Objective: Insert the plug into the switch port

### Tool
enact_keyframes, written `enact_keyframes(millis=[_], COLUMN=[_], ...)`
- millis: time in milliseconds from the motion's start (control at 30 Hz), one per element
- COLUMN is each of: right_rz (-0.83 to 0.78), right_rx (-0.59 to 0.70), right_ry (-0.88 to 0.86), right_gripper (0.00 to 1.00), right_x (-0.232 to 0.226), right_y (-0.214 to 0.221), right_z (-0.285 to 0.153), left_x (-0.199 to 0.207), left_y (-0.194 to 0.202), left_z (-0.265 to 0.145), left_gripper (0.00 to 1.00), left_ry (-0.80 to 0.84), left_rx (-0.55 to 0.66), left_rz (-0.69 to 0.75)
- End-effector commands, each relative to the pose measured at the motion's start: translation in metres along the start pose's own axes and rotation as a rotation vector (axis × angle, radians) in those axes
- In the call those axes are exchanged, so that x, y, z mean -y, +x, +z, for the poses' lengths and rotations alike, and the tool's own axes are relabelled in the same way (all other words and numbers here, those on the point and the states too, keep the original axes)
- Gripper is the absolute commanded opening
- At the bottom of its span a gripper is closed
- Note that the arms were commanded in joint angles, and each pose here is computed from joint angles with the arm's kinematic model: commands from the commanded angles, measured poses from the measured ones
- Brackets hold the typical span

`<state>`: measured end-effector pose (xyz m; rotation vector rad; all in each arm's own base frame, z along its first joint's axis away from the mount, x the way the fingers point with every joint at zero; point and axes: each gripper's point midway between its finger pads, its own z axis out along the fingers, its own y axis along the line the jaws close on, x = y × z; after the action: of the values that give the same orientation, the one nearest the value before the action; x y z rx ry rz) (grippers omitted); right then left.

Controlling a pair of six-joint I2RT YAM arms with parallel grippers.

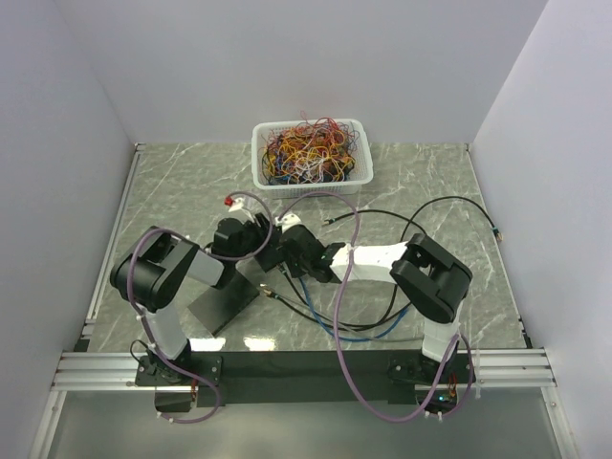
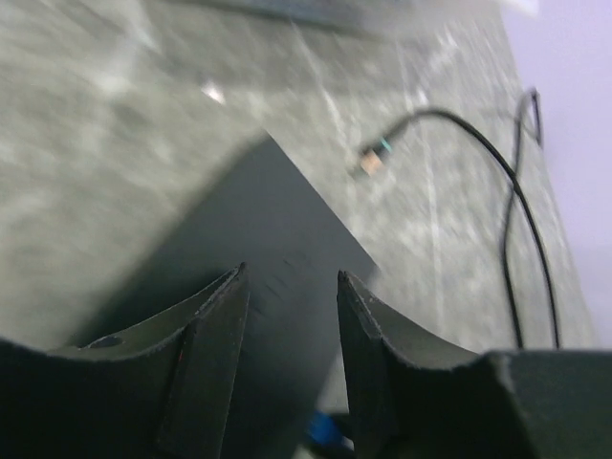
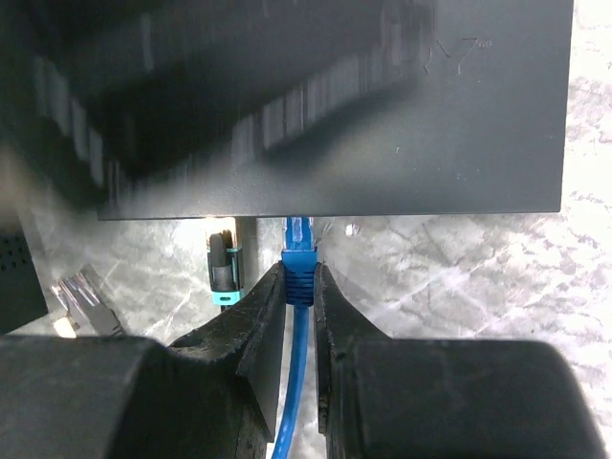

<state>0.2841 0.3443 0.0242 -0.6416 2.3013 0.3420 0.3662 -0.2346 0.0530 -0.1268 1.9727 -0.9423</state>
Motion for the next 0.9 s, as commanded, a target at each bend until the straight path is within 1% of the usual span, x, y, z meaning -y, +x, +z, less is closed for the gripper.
enact_keyframes(millis=[0,133,267,333,400,433,500,567,600,633,733,867], right_rz=[0.075,0.071,0.063,0.064,0.063,0.063,0.070,0.072,0.071,0.072,0.076,0.079], right_rx=[0.238,0.261,0.253,0.241,0.232,0.232,0.231,0.225,0.220,0.220,0.222,0.232], right_ry=[-0.008,-0.011,-0.009,0.002,0.001,0.000,0.004,0.002,0.001,0.002,0.001,-0.003], right_gripper=[0.00,0.00,0.00,0.00,0.16,0.31,0.43,0.51,0.53,0.57,0.61,0.64], right_x=[0.004,0.007,0.006,0.008,0.007,0.006,0.007,0.007,0.006,0.007,0.007,0.008], right_y=[-0.061,-0.060,-0.056,-0.055,-0.053,-0.053,-0.053,-0.051,-0.050,-0.050,-0.050,-0.051], right_z=[-0.005,-0.008,-0.004,0.000,0.003,0.003,0.004,0.005,0.005,0.004,0.000,-0.009], left_x=[-0.055,-0.064,-0.072,-0.067,-0.060,-0.058,-0.055,-0.053,-0.052,-0.051,-0.047,-0.040], left_y=[0.119,0.121,0.112,0.104,0.095,0.093,0.089,0.087,0.087,0.086,0.079,0.056], left_z=[-0.048,-0.046,-0.042,-0.044,-0.046,-0.046,-0.047,-0.047,-0.048,-0.047,-0.046,-0.043], left_gripper=[0.50,0.50,0.49,0.50,0.50,0.50,0.50,0.50,0.50,0.50,0.50,0.51], left_ry=[-0.232,-0.270,-0.312,-0.293,-0.275,-0.271,-0.267,-0.263,-0.262,-0.262,-0.266,-0.283], left_rx=[-0.412,-0.415,-0.394,-0.367,-0.343,-0.338,-0.332,-0.328,-0.326,-0.325,-0.307,-0.253], left_rz=[-0.102,-0.096,-0.080,-0.080,-0.078,-0.077,-0.075,-0.077,-0.080,-0.080,-0.089,-0.078])
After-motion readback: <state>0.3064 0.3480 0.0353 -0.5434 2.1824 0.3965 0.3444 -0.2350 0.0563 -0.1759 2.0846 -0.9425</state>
